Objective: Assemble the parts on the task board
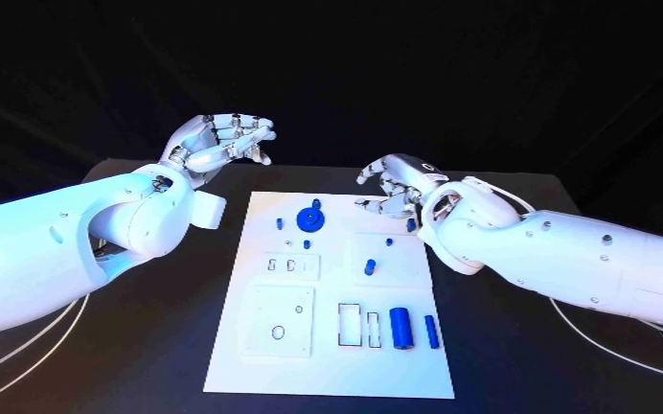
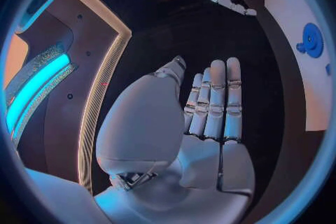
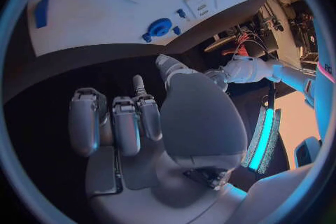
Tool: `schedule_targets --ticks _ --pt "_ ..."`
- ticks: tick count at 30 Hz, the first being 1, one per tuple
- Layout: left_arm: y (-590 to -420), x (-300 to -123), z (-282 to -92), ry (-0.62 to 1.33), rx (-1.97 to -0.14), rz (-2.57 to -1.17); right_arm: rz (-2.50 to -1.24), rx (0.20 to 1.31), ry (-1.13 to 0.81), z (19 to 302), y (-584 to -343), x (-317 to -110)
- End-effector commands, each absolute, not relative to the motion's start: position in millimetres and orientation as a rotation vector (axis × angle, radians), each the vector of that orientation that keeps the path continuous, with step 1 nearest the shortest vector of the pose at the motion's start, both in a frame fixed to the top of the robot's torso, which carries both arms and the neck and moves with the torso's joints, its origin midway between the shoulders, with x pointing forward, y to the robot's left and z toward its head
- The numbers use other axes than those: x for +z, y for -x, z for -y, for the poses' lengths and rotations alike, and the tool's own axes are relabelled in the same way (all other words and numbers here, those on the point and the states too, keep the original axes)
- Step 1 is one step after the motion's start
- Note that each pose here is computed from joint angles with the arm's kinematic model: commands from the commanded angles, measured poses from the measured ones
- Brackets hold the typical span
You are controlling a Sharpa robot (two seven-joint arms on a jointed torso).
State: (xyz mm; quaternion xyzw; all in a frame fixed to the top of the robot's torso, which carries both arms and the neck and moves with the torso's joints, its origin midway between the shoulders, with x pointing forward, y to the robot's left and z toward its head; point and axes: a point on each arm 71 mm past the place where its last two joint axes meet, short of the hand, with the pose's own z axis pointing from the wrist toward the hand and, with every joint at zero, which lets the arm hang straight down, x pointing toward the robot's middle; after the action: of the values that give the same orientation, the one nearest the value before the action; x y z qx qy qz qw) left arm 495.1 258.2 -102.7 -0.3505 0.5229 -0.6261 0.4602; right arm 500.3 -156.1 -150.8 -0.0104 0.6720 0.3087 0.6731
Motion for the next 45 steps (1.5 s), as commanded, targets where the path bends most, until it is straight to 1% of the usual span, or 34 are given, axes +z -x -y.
schedule_targets --ticks 1,5,10,16,20,27,37,45 --pt "-494.7 -101.1 -256.7 0.854 -1.563 -1.286 -1.599 0.779 -0.009 173 -494 -153" --pt "-494.5 -101.6 -257.2 0.855 -1.563 -1.287 -1.633 0.766 -0.033 201 -493 -155" --pt "-494.4 -102.2 -257.6 0.857 -1.562 -1.288 -1.647 0.705 -0.084 235 -496 -162" --pt "-494.4 -102.7 -258.2 0.858 -1.561 -1.288 -1.674 0.665 -0.112 254 -498 -180" --pt "-494.5 -102.9 -259.0 0.859 -1.560 -1.288 -1.689 0.660 -0.118 255 -498 -190" --pt "-494.5 -103.1 -259.2 0.859 -1.560 -1.288 -1.705 0.659 -0.119 250 -502 -204" --pt "-494.6 -103.1 -259.2 0.858 -1.561 -1.287 -1.698 0.653 -0.126 240 -510 -213" --pt "-494.7 -103.2 -259.5 0.858 -1.561 -1.287 -1.710 0.657 -0.125 234 -511 -220"
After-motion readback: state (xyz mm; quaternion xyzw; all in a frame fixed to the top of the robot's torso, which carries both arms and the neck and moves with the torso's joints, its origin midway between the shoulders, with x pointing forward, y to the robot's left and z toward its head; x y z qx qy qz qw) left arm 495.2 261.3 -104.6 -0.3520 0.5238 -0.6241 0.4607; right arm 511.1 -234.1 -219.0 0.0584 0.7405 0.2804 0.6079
